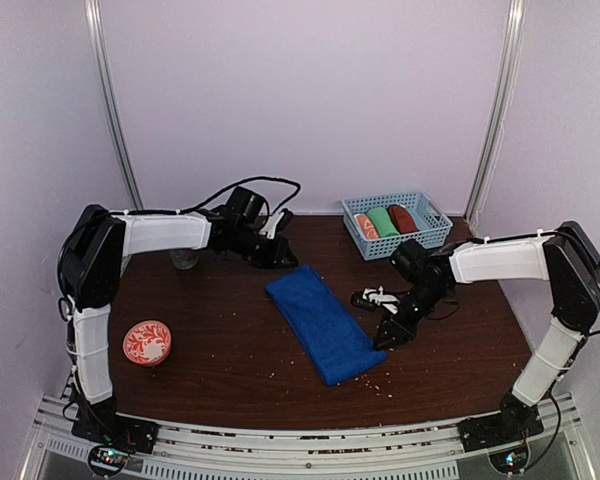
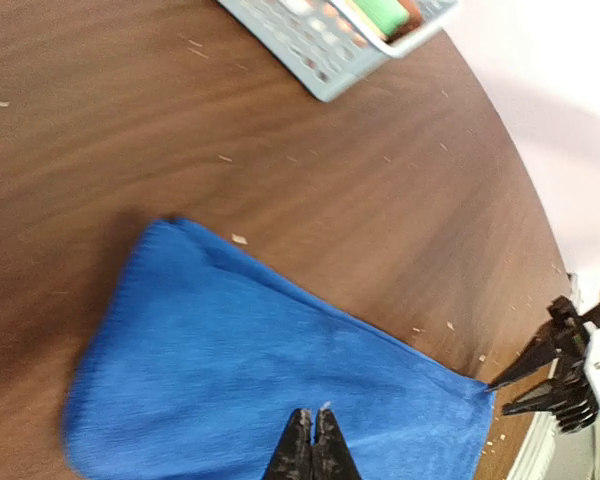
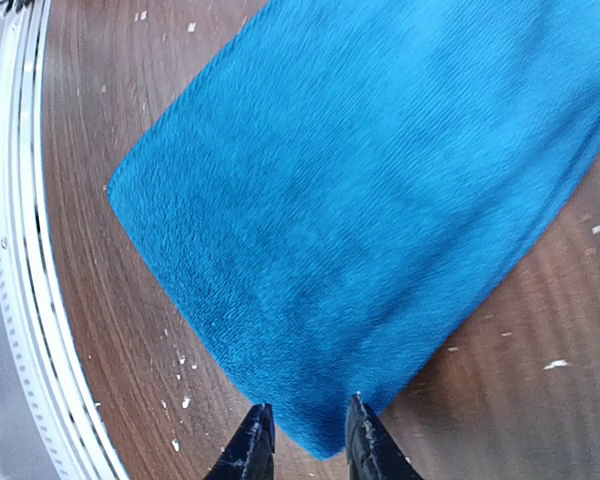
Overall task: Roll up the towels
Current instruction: Smooth out the towel at the center of the board.
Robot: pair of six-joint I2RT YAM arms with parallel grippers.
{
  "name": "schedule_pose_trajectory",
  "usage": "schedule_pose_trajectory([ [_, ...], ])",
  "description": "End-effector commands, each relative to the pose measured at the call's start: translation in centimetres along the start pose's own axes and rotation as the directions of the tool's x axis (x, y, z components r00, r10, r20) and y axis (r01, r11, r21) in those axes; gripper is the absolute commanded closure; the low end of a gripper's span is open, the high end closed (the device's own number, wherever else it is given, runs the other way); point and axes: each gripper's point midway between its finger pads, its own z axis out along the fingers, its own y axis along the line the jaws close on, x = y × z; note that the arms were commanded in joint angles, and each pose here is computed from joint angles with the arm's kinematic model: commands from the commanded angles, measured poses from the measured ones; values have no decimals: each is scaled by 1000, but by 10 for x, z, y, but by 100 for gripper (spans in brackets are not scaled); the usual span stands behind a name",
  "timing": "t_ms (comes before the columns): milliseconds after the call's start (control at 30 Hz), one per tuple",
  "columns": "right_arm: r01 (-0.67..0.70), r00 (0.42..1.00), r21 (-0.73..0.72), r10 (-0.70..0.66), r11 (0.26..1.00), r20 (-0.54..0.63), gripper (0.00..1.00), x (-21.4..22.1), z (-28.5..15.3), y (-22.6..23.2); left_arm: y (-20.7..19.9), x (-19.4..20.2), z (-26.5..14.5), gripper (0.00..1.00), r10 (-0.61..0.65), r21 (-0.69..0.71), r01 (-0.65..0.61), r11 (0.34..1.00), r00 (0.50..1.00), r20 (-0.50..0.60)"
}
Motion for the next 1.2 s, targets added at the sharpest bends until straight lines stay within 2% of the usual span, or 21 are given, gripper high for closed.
schedule_pose_trajectory([
  [0, 38, 997, 35, -35, 999, -75, 75, 17, 15, 1, -2, 25, 29, 100, -1, 54, 5, 999, 997, -73],
  [133, 64, 990, 48, -58, 997, -126, 76, 27, 28, 6, 13, 44, 47, 100, -27, 33, 32, 999, 992, -124],
  [300, 127, 979, -20, -129, 992, -157, 76, 31, 41, 36, 36, 56, 65, 100, -15, -27, 11, 1000, 989, -150],
  [567, 185, 964, -119, -204, 975, -171, 75, 17, 59, 70, 27, 17, 94, 98, 93, 54, -90, 994, 994, -54],
  [667, 195, 965, -106, -210, 975, -159, 75, 10, 48, 71, 20, 3, 87, 96, 109, 54, -107, 993, 993, -41],
  [767, 221, 968, -45, -225, 974, -111, 71, -4, 21, 64, 2, -15, 61, 91, 152, 61, -154, 986, 988, 23],
  [900, 211, 976, 118, -216, 970, 28, 68, -53, -33, 40, -22, -41, 18, 86, 215, 41, -222, 974, 968, 133],
  [933, 202, 973, 192, -218, 961, 69, 63, -70, -50, 31, -26, -44, 11, 85, 223, 33, -230, 973, 963, 151],
  [967, 174, 970, 300, -215, 938, 110, 50, -87, -71, 15, -30, -47, 2, 84, 233, 24, -240, 970, 957, 173],
  [1000, 139, 954, 413, -234, 900, 188, 13, -113, -98, 0, -31, -51, -6, 83, 238, 11, -245, 970, 951, 195],
  [1033, 74, 942, 510, -228, 857, 247, 2, -127, -123, -18, -33, -54, -13, 82, 242, -5, -247, 969, 946, 216],
  [1100, -157, 902, 624, -145, 766, 406, 0, -150, -170, -63, -30, -62, -30, 81, 242, -64, -233, 970, 930, 276],
  [1133, -273, 884, 629, -68, 728, 463, 0, -151, -181, -89, -28, -65, -39, 78, 245, -98, -226, 969, 917, 314],
  [1167, -306, 874, 601, -33, 738, 485, 0, -152, -184, -105, -23, -69, -48, 73, 249, -141, -212, 967, 902, 353],
])
